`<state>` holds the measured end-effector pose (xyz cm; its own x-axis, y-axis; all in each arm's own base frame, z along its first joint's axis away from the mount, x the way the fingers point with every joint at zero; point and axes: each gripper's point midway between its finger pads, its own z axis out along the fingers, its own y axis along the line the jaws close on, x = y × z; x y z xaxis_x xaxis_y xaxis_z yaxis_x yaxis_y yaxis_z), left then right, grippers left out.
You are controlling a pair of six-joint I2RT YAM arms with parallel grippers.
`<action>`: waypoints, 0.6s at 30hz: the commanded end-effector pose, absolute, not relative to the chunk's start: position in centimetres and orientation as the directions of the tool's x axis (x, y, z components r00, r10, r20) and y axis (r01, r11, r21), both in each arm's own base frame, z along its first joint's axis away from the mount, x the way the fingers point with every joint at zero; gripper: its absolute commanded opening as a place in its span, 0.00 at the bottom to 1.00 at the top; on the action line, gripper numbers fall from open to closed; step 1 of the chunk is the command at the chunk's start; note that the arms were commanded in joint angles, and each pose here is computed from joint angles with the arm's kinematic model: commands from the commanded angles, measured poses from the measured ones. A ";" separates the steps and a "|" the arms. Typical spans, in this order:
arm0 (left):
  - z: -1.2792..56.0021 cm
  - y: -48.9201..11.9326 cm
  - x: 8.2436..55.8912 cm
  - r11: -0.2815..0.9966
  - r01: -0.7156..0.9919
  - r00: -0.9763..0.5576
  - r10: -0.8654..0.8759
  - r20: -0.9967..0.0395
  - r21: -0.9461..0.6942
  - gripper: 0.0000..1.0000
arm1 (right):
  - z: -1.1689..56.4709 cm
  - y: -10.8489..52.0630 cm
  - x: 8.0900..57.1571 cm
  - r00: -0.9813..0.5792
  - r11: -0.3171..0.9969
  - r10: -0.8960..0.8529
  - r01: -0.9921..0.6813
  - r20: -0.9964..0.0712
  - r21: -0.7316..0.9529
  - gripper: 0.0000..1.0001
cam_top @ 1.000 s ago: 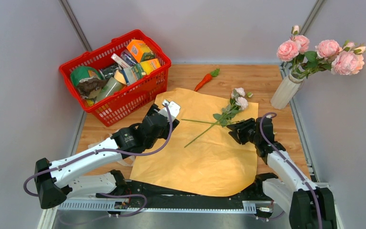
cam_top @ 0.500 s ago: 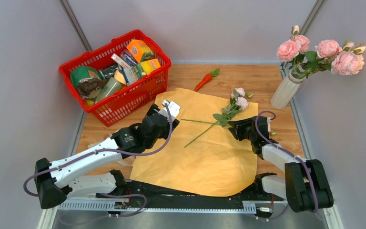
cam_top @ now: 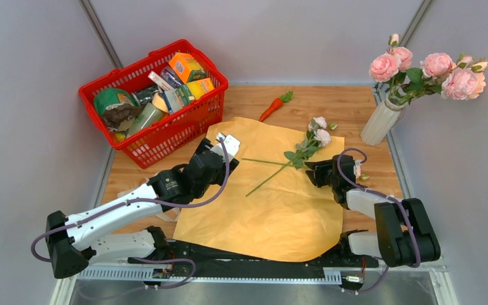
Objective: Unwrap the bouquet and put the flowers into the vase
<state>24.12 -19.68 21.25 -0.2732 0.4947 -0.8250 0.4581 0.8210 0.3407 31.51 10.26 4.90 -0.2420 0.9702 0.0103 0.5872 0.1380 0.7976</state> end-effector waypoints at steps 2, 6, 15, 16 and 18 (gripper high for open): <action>23.3 -20.0 24.3 0.831 0.453 -0.236 0.461 -0.856 0.322 0.77 | 5.5 9.7 33.4 -0.156 0.057 0.987 0.582 0.042 0.811 0.39; 23.3 -20.0 24.3 0.831 0.451 -0.235 0.462 -0.855 0.325 0.77 | 4.1 9.4 33.7 -0.130 0.050 0.991 0.620 0.039 0.783 0.38; 23.1 -20.0 24.3 0.830 0.452 -0.238 0.466 -0.852 0.328 0.77 | 3.4 9.5 34.7 -0.124 0.041 0.991 0.622 0.046 0.782 0.26; 23.2 -20.0 24.3 0.831 0.452 -0.236 0.462 -0.855 0.324 0.77 | 3.6 9.4 34.7 -0.122 0.047 0.992 0.620 0.037 0.783 0.23; 23.2 -20.0 24.3 0.831 0.451 -0.237 0.463 -0.854 0.325 0.77 | 4.5 8.7 35.1 -0.095 0.058 0.995 0.602 -0.001 0.796 0.17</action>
